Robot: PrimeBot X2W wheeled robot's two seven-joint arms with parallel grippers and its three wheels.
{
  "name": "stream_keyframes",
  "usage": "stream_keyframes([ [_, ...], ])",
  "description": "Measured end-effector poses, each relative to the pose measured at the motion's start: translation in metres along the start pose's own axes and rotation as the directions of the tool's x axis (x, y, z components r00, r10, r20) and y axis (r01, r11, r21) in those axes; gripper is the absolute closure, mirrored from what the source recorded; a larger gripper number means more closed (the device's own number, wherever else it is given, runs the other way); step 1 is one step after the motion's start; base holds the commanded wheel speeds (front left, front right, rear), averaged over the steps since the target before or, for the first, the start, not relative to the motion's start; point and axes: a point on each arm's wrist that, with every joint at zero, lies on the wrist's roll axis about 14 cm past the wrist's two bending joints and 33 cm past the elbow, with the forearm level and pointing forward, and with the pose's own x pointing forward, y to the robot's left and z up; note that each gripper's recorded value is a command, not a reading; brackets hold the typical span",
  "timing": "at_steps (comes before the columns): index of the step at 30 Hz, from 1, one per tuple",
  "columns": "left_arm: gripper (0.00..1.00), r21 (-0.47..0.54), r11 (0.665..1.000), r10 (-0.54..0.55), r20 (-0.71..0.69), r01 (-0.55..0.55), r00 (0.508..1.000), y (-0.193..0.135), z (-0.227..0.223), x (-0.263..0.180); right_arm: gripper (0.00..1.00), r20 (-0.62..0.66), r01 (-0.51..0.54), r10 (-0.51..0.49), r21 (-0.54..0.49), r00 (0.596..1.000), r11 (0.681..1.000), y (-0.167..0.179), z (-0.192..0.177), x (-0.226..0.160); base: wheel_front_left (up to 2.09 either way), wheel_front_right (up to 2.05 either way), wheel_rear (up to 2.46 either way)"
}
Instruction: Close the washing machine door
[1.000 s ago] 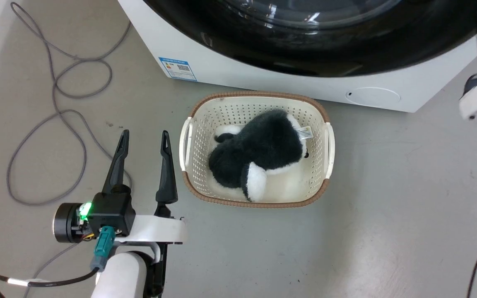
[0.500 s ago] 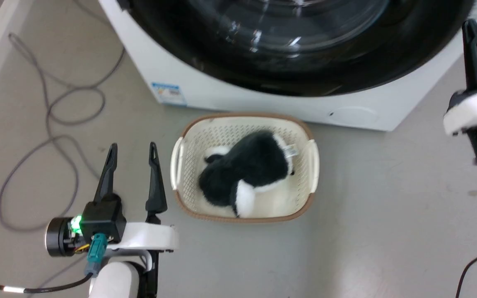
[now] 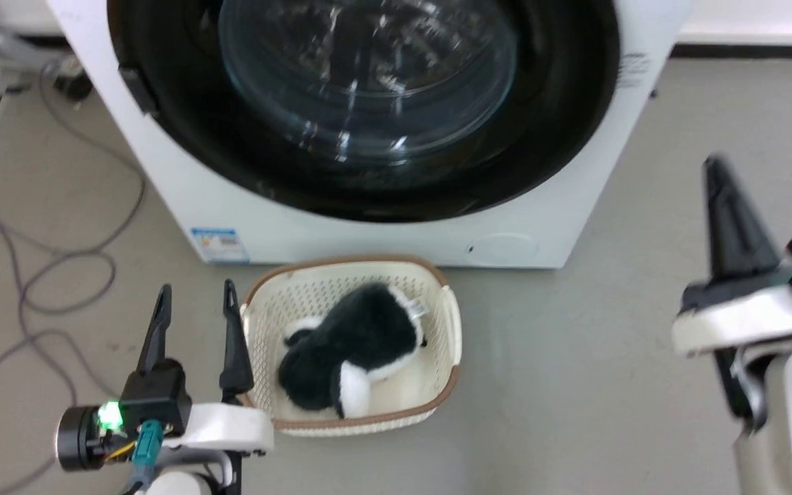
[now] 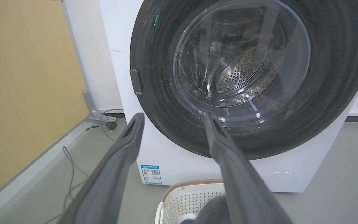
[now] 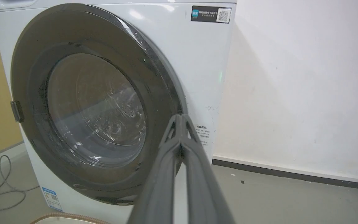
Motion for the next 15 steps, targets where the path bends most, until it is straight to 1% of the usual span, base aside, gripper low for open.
stream_keyframes([
  [4, 0.0, 0.007, 1.0, 0.001, 0.012, -0.001, 1.0, -0.001, 0.006, -0.009, 1.0, -0.025, 0.032, -0.031, 0.035, 0.999, 0.999, -0.002, -0.001, -0.031, 0.0, 0.0, 0.0],
  [5, 0.0, 0.018, 1.0, -0.001, 0.014, 0.001, 1.0, -0.002, 0.007, -0.011, 0.97, -0.036, 0.041, -0.039, 0.048, 0.999, 0.998, -0.003, -0.003, -0.039, 0.0, 0.0, 0.0],
  [6, 0.0, 0.03, 1.0, -0.001, 0.017, 0.0, 1.0, -0.001, 0.009, -0.014, 0.44, -0.045, 0.05, -0.047, 0.057, 0.998, 0.997, -0.003, -0.004, -0.048, 0.0, 0.0, 0.0],
  [7, 0.0, 0.035, 0.999, 0.001, 0.018, -0.002, 1.0, -0.001, 0.009, -0.017, 0.0, -0.053, 0.054, -0.051, 0.061, 0.997, 0.997, -0.003, -0.005, -0.055, 0.0, 0.0, 0.0],
  [11, 0.0, 0.049, 0.999, -0.007, 0.037, 0.005, 0.999, -0.002, 0.017, -0.027, 0.0, -0.067, 0.077, -0.072, 0.072, 0.995, 0.994, -0.006, -0.003, -0.082, 0.0, 0.0, 0.0],
  [15, 0.0, 0.046, 0.999, -0.011, 0.04, 0.009, 0.999, -0.003, 0.019, -0.035, 0.0, -0.084, 0.099, -0.089, 0.121, 0.992, 0.988, -0.007, -0.006, -0.102, 0.0, 0.0, 0.0],
])
